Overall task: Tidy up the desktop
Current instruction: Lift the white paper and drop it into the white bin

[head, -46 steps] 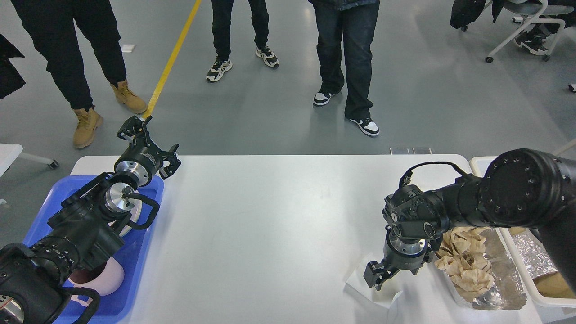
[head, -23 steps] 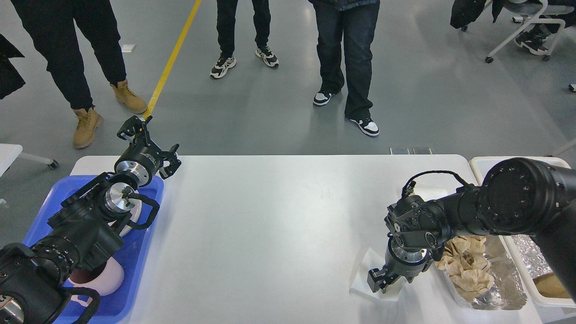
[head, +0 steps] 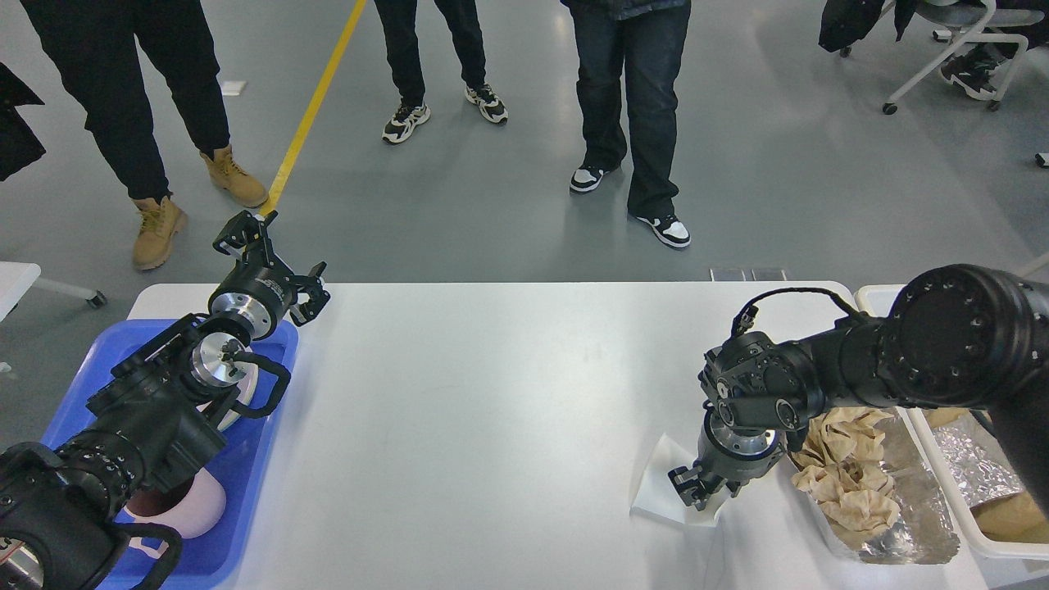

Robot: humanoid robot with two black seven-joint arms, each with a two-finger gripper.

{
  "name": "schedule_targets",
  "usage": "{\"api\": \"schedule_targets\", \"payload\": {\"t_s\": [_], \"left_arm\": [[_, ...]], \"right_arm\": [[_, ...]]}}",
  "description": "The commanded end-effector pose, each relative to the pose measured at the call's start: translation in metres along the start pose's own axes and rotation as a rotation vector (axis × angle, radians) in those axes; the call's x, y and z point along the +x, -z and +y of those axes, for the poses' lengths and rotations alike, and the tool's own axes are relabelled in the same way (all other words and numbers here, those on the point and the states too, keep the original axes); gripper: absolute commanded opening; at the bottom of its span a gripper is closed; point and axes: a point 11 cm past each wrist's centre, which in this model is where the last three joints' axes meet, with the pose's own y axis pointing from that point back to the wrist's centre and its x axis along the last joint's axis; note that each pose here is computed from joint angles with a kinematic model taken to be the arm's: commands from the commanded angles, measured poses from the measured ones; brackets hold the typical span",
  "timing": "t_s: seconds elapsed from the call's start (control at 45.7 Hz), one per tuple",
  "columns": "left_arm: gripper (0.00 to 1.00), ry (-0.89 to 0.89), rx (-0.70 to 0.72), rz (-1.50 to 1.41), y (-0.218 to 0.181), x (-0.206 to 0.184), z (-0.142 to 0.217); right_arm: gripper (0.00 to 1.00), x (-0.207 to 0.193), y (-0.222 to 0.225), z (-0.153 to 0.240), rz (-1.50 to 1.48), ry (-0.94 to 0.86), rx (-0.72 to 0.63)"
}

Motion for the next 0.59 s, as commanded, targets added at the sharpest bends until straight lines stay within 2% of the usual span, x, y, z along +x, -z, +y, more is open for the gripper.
{"api": "schedule_targets", "payload": {"t_s": [0.0, 0.175, 0.372, 0.569], "left_arm": [[0.97, -0.001, 0.000, 0.000, 0.000, 0.000, 0.000], [0.97, 0.000, 0.000, 0.000, 0.000, 0.000, 0.000], [0.97, 0.000, 0.000, 0.000, 0.000, 0.000, 0.000], [0.97, 0.000, 0.000, 0.000, 0.000, 0.000, 0.000]], "right_arm": [[0.00, 0.012, -0.005, 0.021, -0.020, -0.037, 0.015], [0.00, 0.034, -0.009, 0.077, -0.045, -0.114, 0.060], [0.00, 0.064, -0.023, 0.186, -0.100, -0.260, 0.164], [0.00, 0.075, -0.049, 0.269, -0.148, -0.414, 0.194]]}}
